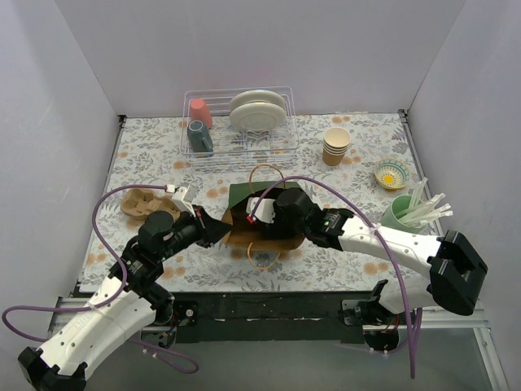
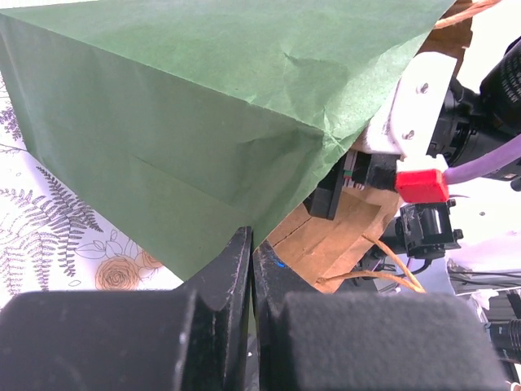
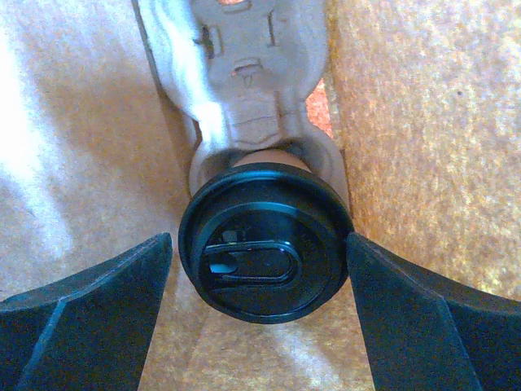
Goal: Pack the takeout coffee
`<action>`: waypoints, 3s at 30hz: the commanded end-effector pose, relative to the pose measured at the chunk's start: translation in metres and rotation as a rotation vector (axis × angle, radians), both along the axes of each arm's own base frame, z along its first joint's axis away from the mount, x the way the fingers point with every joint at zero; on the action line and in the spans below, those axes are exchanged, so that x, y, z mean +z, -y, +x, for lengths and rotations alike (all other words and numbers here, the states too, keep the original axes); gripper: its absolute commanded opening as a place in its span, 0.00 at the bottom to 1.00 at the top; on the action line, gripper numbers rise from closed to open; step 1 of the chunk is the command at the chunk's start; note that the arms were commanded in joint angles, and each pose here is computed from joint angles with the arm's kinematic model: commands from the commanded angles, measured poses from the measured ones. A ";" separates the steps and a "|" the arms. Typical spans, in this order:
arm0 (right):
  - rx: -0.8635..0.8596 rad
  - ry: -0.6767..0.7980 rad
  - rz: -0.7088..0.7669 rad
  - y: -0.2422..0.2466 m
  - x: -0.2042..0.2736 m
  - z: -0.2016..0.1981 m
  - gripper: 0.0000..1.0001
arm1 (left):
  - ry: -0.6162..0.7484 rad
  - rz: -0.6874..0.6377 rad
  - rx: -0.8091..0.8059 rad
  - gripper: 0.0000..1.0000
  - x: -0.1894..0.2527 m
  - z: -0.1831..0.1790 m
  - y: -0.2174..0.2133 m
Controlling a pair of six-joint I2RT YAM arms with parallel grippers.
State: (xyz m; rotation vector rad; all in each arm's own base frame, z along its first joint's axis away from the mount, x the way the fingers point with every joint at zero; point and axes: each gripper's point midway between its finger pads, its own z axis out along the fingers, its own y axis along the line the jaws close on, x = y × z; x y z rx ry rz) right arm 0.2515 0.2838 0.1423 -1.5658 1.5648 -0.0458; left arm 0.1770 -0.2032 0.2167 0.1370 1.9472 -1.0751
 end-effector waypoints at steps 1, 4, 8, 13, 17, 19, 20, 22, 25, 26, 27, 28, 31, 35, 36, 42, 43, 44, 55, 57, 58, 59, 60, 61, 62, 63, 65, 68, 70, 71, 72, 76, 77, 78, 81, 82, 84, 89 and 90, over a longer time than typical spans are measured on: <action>-0.013 0.016 0.057 -0.004 0.029 0.005 0.94 | 0.035 0.001 0.009 0.00 0.015 0.003 -0.001; -0.016 0.017 0.055 -0.004 0.031 0.006 0.95 | 0.036 0.003 0.008 0.00 0.015 0.003 -0.001; -0.033 0.017 0.046 -0.002 0.032 0.008 0.98 | 0.033 0.005 0.005 0.00 0.014 0.003 -0.001; -0.032 0.007 0.052 -0.003 0.033 0.007 0.98 | 0.036 0.005 0.006 0.00 0.015 0.004 -0.001; -0.027 0.002 0.051 -0.004 0.036 0.007 0.97 | 0.034 0.009 0.004 0.00 0.014 0.004 -0.001; -0.029 -0.006 0.047 -0.004 0.036 0.006 0.91 | 0.032 0.010 0.009 0.00 0.014 0.004 -0.001; -0.030 -0.006 0.049 -0.005 0.038 0.007 0.88 | 0.033 0.011 0.010 0.00 0.015 0.005 -0.001; -0.037 -0.011 0.051 -0.005 0.037 0.007 0.87 | 0.034 0.010 0.010 0.00 0.017 0.005 -0.001; -0.039 -0.011 0.049 -0.005 0.040 0.007 0.86 | 0.037 0.012 0.012 0.00 0.019 0.006 -0.001; -0.041 -0.013 0.043 -0.004 0.039 0.008 0.86 | 0.035 0.013 0.014 0.00 0.019 0.006 -0.001; -0.043 -0.010 0.041 -0.004 0.041 0.008 0.85 | 0.036 0.014 0.012 0.00 0.019 0.006 -0.001; -0.044 -0.008 0.043 -0.004 0.043 0.009 0.86 | 0.035 0.014 0.014 0.00 0.020 0.006 -0.001; -0.044 -0.005 0.044 -0.004 0.046 0.009 0.89 | 0.037 0.015 0.013 0.00 0.021 0.007 -0.001; -0.045 -0.011 0.050 -0.004 0.051 0.008 0.93 | 0.034 0.013 0.014 0.00 0.021 0.007 -0.001; -0.045 -0.012 0.053 -0.003 0.053 0.007 0.94 | 0.031 0.016 0.017 0.00 0.020 0.007 -0.001; -0.040 -0.014 0.064 -0.003 0.060 0.005 0.95 | 0.029 0.012 0.018 0.00 0.021 0.007 -0.001; -0.034 -0.020 0.066 -0.004 0.060 0.004 0.95 | 0.031 0.012 0.018 0.00 0.021 0.007 -0.001; -0.032 -0.023 0.067 -0.004 0.059 0.003 0.94 | 0.031 0.013 0.015 0.00 0.021 0.007 0.000; -0.026 -0.043 0.066 -0.009 0.060 0.003 0.84 | 0.028 0.014 0.011 0.00 0.021 0.008 0.001; -0.024 -0.046 0.066 -0.009 0.063 0.002 0.87 | 0.027 0.014 0.013 0.00 0.021 0.008 0.000; -0.022 -0.047 0.069 -0.009 0.065 0.002 0.88 | 0.029 0.014 0.013 0.00 0.022 0.008 0.000; -0.023 -0.049 0.069 -0.009 0.066 0.001 0.89 | 0.028 0.013 0.015 0.00 0.022 0.008 0.000; -0.022 -0.046 0.078 -0.010 0.071 0.002 0.89 | 0.026 0.015 0.015 0.00 0.021 0.008 0.000; -0.020 -0.045 0.083 -0.011 0.074 0.001 0.89 | 0.026 0.015 0.013 0.00 0.021 0.008 0.000; -0.023 -0.043 0.091 -0.011 0.077 0.002 0.89 | 0.027 0.014 0.016 0.00 0.022 0.008 0.000; -0.023 -0.045 0.091 -0.010 0.078 0.001 0.89 | 0.027 0.014 0.020 0.00 0.022 0.009 0.000; -0.025 -0.044 0.107 -0.012 0.087 0.001 0.88 | 0.020 0.009 0.025 0.00 0.023 0.009 0.000; -0.027 -0.046 0.117 -0.012 0.095 0.000 0.86 | 0.016 0.005 0.028 0.00 0.024 0.010 0.001; -0.029 -0.051 0.112 -0.010 0.095 -0.001 0.84 | 0.011 0.002 0.024 0.00 0.024 0.009 0.001; -0.031 -0.052 0.111 -0.009 0.095 -0.001 0.83 | 0.010 -0.001 0.026 0.00 0.025 0.010 0.001; -0.032 -0.053 0.112 -0.008 0.095 -0.002 0.83 | 0.006 -0.005 0.026 0.00 0.025 0.010 0.002; -0.041 -0.045 0.132 -0.006 0.104 -0.002 0.82 | -0.005 -0.017 0.038 0.00 0.029 0.011 0.002; -0.043 -0.045 0.137 -0.006 0.105 -0.002 0.82 | -0.006 -0.019 0.040 0.00 0.031 0.011 0.002; -0.044 -0.039 0.146 -0.006 0.111 -0.002 0.81 | -0.010 -0.021 0.043 0.00 0.033 0.012 0.002; -0.050 -0.024 0.181 -0.008 0.125 -0.001 0.81 | -0.031 -0.036 0.058 0.00 0.036 0.014 0.003; -0.053 -0.017 0.195 -0.009 0.132 0.000 0.81 | -0.032 -0.049 0.061 0.00 0.042 0.014 0.003; -0.058 -0.015 0.216 -0.012 0.140 0.002 0.81 | -0.043 -0.059 0.081 0.00 0.044 0.017 0.002; -0.088 0.028 0.278 -0.021 0.175 0.015 0.81 | -0.066 -0.086 0.096 0.00 0.051 0.019 0.004; -0.094 0.031 0.279 -0.021 0.177 0.016 0.81 | -0.073 -0.081 0.101 0.00 0.050 0.020 0.004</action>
